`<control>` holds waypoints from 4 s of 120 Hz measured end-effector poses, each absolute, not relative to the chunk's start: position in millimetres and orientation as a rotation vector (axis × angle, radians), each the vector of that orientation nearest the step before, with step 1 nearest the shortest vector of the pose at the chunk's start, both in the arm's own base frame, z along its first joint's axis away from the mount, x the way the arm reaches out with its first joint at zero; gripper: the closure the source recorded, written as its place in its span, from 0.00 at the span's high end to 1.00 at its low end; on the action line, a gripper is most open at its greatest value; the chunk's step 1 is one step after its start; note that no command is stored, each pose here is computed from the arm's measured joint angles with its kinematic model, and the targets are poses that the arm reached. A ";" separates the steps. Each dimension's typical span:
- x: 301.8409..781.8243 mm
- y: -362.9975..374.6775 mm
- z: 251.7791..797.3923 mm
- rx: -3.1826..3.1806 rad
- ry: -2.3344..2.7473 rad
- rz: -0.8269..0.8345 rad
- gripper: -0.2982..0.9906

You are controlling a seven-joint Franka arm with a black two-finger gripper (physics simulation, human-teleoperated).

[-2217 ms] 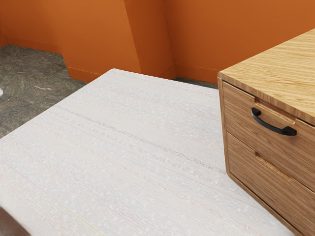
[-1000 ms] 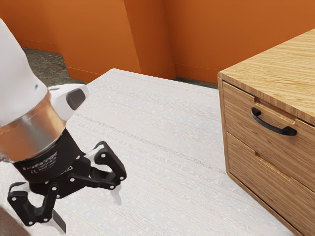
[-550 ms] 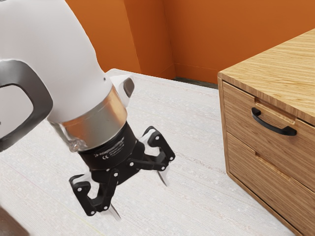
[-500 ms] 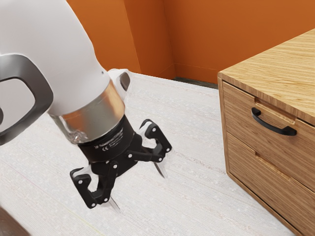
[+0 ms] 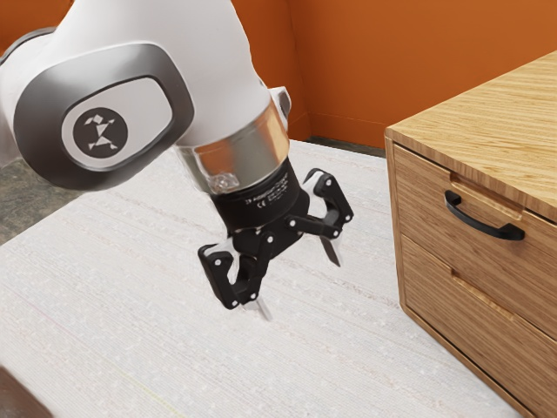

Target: Pull the drawer handle with one arm to open the drawer

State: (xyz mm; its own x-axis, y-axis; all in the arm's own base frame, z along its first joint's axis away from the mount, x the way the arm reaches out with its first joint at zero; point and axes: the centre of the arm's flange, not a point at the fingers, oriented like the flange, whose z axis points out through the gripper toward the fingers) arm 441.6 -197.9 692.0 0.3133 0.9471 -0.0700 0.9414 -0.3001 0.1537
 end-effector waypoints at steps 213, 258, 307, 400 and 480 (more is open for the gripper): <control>546.1 -276.2 647.5 2.191 1.490 0.278 0.77; 553.8 -277.7 637.9 2.186 1.470 0.261 0.77; 516.8 -267.3 632.3 2.228 1.491 0.296 0.77; 406.8 -226.1 638.8 2.231 1.557 0.343 0.77; 428.2 -103.4 852.6 2.304 1.403 0.307 0.77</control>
State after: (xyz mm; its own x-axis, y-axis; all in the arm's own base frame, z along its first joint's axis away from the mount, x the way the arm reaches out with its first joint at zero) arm 428.2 -103.4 852.6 0.4652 0.8847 -0.0306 0.7912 -0.4001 0.4626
